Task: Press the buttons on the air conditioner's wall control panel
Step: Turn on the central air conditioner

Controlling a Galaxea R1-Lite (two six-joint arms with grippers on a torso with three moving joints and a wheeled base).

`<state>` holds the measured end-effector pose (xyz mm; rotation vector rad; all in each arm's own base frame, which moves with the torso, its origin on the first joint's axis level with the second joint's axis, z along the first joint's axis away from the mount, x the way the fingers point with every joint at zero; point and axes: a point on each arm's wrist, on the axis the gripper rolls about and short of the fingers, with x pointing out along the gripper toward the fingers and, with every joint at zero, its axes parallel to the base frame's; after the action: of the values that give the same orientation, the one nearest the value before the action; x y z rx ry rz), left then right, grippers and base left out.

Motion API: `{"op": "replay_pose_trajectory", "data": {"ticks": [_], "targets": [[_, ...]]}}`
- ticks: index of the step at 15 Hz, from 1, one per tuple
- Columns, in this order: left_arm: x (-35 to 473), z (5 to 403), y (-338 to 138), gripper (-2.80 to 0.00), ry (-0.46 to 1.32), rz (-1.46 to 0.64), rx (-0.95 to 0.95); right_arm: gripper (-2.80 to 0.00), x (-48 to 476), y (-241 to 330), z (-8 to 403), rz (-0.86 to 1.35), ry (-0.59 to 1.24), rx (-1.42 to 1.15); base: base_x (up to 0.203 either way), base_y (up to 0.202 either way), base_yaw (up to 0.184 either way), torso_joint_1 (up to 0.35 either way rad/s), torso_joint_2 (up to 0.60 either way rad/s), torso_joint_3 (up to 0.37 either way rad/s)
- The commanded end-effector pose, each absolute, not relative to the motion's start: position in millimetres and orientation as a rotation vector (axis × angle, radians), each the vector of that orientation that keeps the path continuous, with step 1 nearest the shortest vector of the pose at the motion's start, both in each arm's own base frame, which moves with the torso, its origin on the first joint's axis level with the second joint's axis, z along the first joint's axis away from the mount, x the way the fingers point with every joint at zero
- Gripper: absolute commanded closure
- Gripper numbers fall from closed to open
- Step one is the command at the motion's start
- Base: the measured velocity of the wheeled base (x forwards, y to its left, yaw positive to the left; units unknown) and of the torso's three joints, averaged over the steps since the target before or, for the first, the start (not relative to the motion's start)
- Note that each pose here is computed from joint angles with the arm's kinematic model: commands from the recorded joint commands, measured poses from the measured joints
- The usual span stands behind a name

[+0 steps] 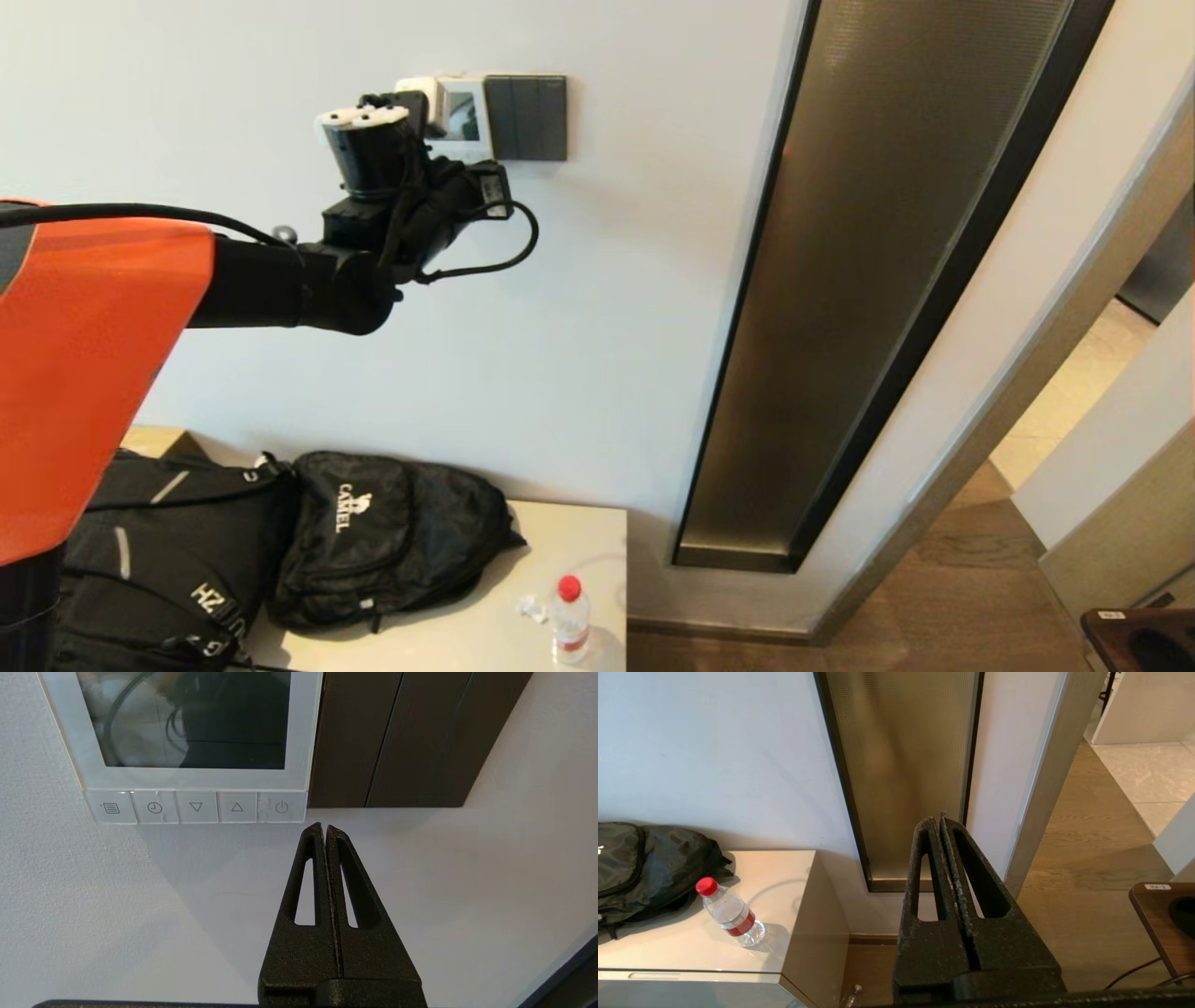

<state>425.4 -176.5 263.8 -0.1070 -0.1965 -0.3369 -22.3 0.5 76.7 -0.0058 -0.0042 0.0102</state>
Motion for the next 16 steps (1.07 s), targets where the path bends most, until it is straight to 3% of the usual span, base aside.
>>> {"op": "replay_pose_trajectory", "data": {"ticks": [1,16], "targets": [[428.9,264.0,-177.6,0.0,-0.201,-0.336,-0.109,0.0,-22.2,0.5,76.8,0.011,-0.003,-0.006,0.0,0.0,0.0,0.0,0.0,0.0],[444.3,267.2,-156.5,0.0,-0.205,-0.277,-0.108,0.0,-22.2,0.5,76.8,0.011,-0.003,-0.006,0.0,0.0,0.0,0.0,0.0,0.0]]}}
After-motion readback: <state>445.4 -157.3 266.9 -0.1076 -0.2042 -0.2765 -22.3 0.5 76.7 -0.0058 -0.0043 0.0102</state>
